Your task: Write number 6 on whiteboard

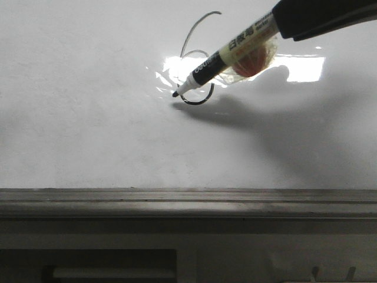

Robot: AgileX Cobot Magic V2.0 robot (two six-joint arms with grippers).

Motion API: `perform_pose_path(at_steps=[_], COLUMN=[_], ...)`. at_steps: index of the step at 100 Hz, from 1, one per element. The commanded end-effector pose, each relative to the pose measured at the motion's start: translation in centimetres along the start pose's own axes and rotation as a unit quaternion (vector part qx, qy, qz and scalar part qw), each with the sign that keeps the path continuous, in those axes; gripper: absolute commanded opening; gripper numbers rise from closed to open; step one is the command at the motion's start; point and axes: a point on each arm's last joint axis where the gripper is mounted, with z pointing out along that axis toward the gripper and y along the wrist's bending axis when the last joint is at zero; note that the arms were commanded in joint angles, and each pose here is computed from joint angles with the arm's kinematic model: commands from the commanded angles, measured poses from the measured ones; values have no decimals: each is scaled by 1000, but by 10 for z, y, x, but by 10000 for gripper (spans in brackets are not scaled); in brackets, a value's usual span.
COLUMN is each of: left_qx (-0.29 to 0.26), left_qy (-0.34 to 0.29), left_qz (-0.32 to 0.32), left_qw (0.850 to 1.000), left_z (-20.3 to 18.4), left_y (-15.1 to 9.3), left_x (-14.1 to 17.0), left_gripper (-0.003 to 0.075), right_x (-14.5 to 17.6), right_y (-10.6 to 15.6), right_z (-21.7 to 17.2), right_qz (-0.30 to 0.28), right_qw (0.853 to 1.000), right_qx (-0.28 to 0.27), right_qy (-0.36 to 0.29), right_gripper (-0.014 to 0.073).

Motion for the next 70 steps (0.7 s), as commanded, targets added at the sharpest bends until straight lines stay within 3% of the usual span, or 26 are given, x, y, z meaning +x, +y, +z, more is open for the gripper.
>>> perform_pose_path(at_steps=[1,23,42,60,70], left_qx=[12,111,218,295,310], left_qy=[-11,7,16,48,67], left_qz=[-4,59,76,93,111], left_qw=[1000,992,973,950,942], left_z=[-2,-3,12,32,47], left_y=[-3,-22,-36,-51,-63], left_x=[-8,-13,-18,-19,-17], left_gripper=[617,602,501,496,495], right_x=[-9,-15,-35,-48,-51], right_y=[7,12,15,16,17], right_z=[-12,-17,-14,-9,-10], right_qz=[-18,-26,-41,-48,-52], right_qw=[1000,999,996,992,991], right_qx=[-12,-27,-75,-111,-118], right_qy=[-21,-22,-1,20,22], right_gripper=[-45,-45,-45,-45,-45])
